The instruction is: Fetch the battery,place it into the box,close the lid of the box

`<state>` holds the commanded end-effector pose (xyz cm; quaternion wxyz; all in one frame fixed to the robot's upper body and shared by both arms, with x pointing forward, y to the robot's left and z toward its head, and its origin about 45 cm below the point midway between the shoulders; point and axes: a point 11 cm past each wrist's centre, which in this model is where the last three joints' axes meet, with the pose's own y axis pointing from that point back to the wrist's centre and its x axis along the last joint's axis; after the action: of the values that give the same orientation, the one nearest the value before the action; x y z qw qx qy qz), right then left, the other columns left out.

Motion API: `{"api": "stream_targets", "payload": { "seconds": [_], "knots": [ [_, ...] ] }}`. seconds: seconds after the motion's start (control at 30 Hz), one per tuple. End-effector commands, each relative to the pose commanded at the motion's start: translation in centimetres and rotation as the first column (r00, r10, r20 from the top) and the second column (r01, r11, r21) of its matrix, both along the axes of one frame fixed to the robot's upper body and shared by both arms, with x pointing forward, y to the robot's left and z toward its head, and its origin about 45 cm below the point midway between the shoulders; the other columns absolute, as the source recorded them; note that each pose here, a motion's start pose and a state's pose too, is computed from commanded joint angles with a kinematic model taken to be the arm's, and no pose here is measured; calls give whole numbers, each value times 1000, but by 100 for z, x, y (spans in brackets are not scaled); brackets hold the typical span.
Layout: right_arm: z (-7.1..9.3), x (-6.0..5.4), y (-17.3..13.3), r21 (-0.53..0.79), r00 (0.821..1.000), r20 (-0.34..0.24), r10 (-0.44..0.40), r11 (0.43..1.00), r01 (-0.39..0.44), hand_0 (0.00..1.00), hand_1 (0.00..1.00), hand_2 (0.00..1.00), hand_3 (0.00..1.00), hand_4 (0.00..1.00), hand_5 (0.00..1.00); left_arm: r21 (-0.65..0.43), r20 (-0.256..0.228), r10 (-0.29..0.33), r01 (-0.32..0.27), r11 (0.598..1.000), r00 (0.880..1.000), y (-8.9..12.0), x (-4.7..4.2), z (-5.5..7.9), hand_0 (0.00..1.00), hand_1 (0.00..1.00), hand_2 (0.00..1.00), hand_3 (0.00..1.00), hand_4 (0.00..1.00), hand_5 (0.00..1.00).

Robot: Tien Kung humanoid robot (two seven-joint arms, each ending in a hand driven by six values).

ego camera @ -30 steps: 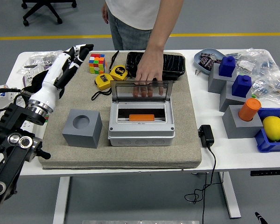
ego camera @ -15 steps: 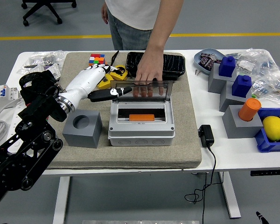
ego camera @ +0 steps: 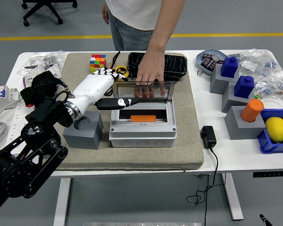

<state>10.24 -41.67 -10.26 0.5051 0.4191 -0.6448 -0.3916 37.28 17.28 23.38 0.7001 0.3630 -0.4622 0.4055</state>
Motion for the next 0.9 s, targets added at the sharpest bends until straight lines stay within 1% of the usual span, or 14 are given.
{"api": "stream_targets", "payload": {
  "seconds": [0.17,0.27,0.37,0.5,0.63,0.83,0.9],
  "knots": [
    [5,12,-5,-1,1000,3,0,1000,0,763,691,712,764,998,998,17,-22,-65,65,998,998,-155,-161,-45,998,978,843,825,998,998],
    [7,8,-16,-4,1000,1,0,1000,0,763,691,712,764,998,998,17,-27,-113,113,993,993,-268,-286,-53,998,978,843,825,998,998],
    [5,-5,-18,-4,1000,-3,0,1000,0,763,691,712,765,998,998,18,-43,-162,163,986,986,-379,-415,-91,998,975,836,821,998,998],
    [7,-6,-26,-6,1000,-4,1,1000,-1,763,691,712,765,998,998,14,-61,-210,211,977,976,-483,-551,-139,998,975,836,821,998,998],
    [11,-2,-34,-7,1000,-3,3,1000,-3,763,691,712,764,998,998,11,-78,-232,234,972,970,-535,-623,-185,998,969,833,821,998,998],
    [12,5,-33,-7,1000,-1,2,1000,-2,763,691,712,765,998,998,11,-122,-230,233,972,966,-538,-680,-313,998,955,832,821,998,998],
    [14,10,-35,-7,1000,0,2,1000,-2,763,691,712,765,998,998,8,-128,-231,234,972,965,-542,-690,-330,998,955,832,821,998,998]
  ]
}}
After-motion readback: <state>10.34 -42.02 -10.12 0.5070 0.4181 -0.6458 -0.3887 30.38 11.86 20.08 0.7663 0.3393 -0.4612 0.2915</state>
